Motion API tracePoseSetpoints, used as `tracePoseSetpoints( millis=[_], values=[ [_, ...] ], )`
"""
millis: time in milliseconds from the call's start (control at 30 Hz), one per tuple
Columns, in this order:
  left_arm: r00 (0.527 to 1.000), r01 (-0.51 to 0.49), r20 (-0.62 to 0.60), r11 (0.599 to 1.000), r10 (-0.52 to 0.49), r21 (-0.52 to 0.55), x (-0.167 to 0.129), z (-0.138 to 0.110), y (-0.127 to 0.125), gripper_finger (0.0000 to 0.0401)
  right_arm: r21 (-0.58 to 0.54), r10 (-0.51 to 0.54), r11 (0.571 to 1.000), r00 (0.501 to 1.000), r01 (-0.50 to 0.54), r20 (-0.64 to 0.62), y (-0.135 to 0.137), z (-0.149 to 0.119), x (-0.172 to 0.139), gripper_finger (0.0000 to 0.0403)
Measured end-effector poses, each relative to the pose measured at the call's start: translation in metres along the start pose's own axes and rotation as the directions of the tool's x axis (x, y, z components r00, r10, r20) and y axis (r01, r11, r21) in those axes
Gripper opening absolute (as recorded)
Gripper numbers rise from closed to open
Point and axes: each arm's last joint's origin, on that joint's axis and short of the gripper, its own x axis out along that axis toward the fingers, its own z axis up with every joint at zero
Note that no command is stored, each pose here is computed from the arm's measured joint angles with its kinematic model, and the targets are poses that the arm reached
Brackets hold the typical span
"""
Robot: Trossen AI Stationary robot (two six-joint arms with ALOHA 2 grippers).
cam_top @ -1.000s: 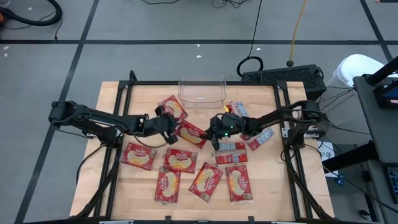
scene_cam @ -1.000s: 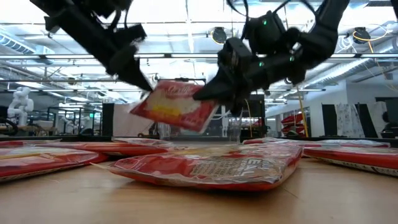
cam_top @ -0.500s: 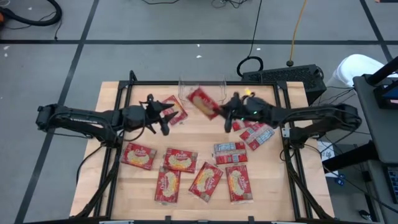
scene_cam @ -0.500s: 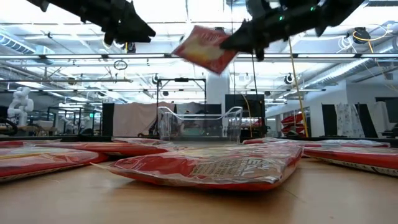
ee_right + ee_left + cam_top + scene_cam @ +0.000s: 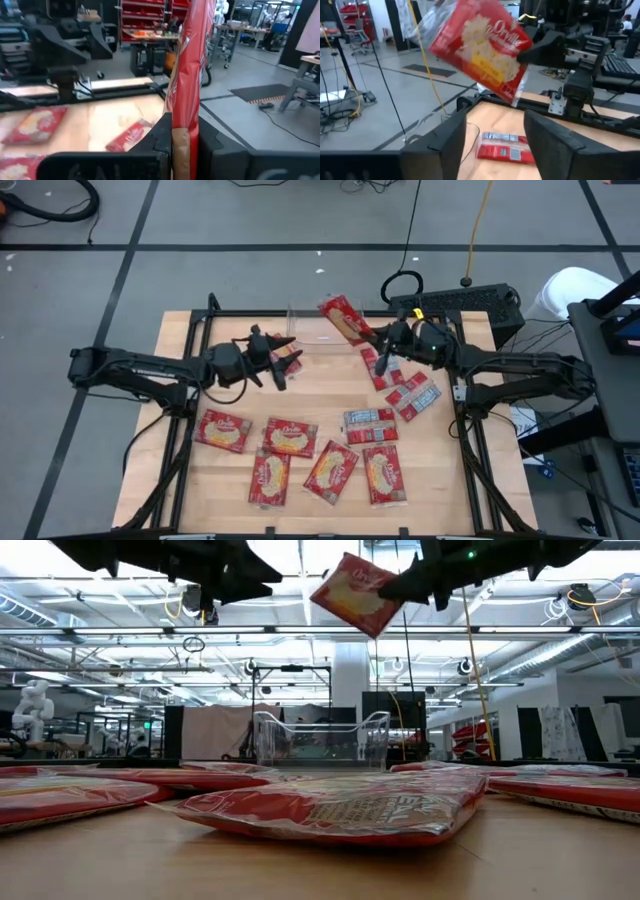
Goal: Sort popcorn bags into baskets
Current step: Put the red popcorn bag into the transparent bin
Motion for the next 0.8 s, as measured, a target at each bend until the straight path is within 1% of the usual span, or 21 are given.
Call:
tracePoseSetpoints(
  millis=[100, 200, 300, 367, 467, 533, 633, 700, 800],
  values=[
    [1.000, -0.026, 0.009, 0.999, 0.026, 0.018, 0.007, 0.002, 0.005, 0.0251, -0.016, 0.062, 0.998, 0.997, -0.062, -0.041, -0.002, -0.005, 0.001, 0.0023],
    [1.000, -0.027, -0.008, 0.998, 0.028, 0.052, 0.012, 0.016, 0.010, 0.0288, -0.025, 0.095, 0.995, 0.992, -0.098, -0.080, -0.002, -0.011, 0.004, 0.0023],
    [0.998, -0.005, -0.062, 0.996, 0.010, 0.085, 0.017, 0.033, 0.015, 0.0316, -0.052, 0.127, 0.990, 0.988, -0.132, -0.092, -0.002, -0.014, 0.007, 0.0024],
    [0.994, 0.003, -0.104, 0.993, 0.010, 0.121, 0.022, 0.039, 0.018, 0.0325, -0.086, 0.152, 0.983, 0.984, -0.160, -0.094, -0.001, -0.015, 0.009, 0.0024],
    [0.985, 0.075, -0.165, 0.981, -0.045, 0.180, 0.029, 0.043, 0.020, 0.0326, -0.144, 0.208, 0.965, 0.974, -0.220, -0.094, 0.001, -0.017, 0.012, 0.0024],
    [0.983, 0.118, -0.161, 0.974, -0.087, 0.193, 0.035, 0.048, 0.021, 0.0319, -0.185, 0.243, 0.949, 0.966, -0.255, -0.083, 0.002, -0.018, 0.014, 0.0024],
    [0.970, 0.205, -0.173, 0.962, -0.174, 0.183, 0.042, 0.050, 0.028, 0.0306, -0.245, 0.293, 0.922, 0.954, -0.301, -0.070, 0.004, -0.019, 0.018, 0.0024],
    [0.954, 0.272, -0.174, 0.949, -0.243, 0.163, 0.047, 0.050, 0.030, 0.0297, -0.280, 0.307, 0.907, 0.949, -0.315, -0.076, 0.005, -0.021, 0.021, 0.0024],
    [0.944, 0.305, -0.183, 0.939, -0.276, 0.156, 0.054, 0.046, 0.033, 0.0283, -0.310, 0.304, 0.899, 0.950, -0.309, -0.068, 0.005, -0.023, 0.025, 0.0024]
  ],
)
